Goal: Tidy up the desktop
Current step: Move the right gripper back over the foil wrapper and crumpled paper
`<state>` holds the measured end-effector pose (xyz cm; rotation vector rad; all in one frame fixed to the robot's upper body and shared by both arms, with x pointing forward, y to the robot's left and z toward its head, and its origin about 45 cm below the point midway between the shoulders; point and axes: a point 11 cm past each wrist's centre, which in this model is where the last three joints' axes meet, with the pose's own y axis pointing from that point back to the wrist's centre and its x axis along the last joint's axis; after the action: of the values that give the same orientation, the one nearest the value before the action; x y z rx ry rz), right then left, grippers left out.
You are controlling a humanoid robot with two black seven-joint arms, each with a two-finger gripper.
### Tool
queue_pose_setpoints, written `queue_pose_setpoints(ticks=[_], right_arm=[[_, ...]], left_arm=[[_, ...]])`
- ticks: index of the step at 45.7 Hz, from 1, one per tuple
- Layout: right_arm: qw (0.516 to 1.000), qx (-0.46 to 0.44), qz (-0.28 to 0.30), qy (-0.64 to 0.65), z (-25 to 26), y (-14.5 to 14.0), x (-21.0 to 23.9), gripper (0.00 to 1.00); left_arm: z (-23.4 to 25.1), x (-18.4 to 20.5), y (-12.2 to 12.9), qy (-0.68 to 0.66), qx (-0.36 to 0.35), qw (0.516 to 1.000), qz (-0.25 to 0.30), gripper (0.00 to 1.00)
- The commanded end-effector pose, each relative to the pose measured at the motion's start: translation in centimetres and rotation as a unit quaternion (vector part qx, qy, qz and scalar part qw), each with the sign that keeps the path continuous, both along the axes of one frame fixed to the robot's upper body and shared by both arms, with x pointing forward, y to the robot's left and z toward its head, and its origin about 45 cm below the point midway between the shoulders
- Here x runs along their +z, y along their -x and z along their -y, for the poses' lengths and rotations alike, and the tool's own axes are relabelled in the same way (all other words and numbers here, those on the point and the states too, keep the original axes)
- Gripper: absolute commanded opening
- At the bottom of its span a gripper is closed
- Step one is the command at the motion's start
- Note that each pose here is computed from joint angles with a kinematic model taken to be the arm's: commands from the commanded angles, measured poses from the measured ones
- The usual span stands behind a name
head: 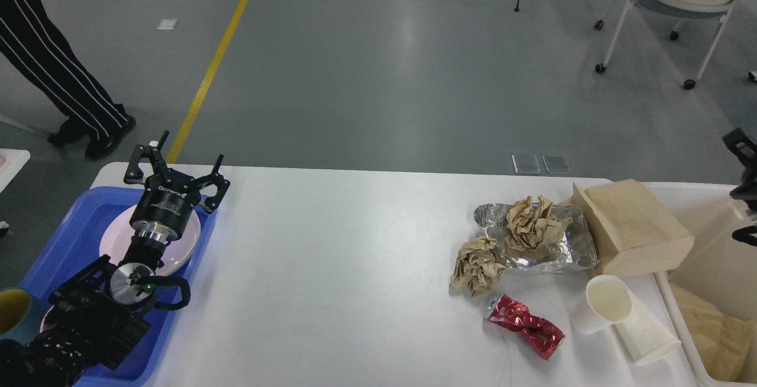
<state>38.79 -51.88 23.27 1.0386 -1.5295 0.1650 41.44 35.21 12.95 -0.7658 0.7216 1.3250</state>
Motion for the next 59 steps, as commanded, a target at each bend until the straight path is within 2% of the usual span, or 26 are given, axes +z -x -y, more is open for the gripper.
queue_pose_setpoints(ticks=[1,6,15,21,25,31,38,46,53,59], right_arm=[[0.992,0.109,-0.038,-0.053,-7.7,-2.1,3.1,1.00],[0.960,0.239,-0.120,-0.087,-15.6,-2.0,5.1,1.00],[0.863,0.410,-0.278,-0.095,-28.6,1.8,7.2,1.00],[0.810,0.471,-0.341,-0.070,-34.1,5.3,6.7,1.00],[0.786,0.490,-0.369,-0.074,-36.0,6.9,5.3,1.00],[0.779,0.478,-0.394,-0.093,-35.6,7.8,2.4,1.00],[0.818,0.422,-0.362,-0.150,-32.8,5.9,1.7,1.00],[0.881,0.307,-0.288,-0.217,-25.4,2.3,0.3,1.00],[0.929,0.241,-0.205,-0.194,-19.6,0.0,0.1,1.00],[0.950,0.203,-0.183,-0.153,-15.6,0.7,-1.9,1.00]], left_arm=[[0.0,0.0,0.0,0.000,0.000,1.000,0.000,0.99],[0.0,0.0,0.0,0.000,0.000,1.000,0.000,0.99],[0.0,0.0,0.0,0.000,0.000,1.000,0.000,0.99],[0.0,0.0,0.0,0.001,0.000,1.000,0.001,0.99],[0.0,0.0,0.0,0.000,0.000,1.000,0.000,0.99],[0.0,0.0,0.0,0.000,0.000,1.000,0.000,0.99],[0.0,0.0,0.0,0.000,0.001,1.000,0.001,1.00],[0.0,0.0,0.0,0.000,0.001,1.000,0.001,0.99],[0.0,0.0,0.0,0.000,0.001,1.000,0.001,0.99],[0.0,0.0,0.0,0.000,0.001,1.000,0.001,0.99]])
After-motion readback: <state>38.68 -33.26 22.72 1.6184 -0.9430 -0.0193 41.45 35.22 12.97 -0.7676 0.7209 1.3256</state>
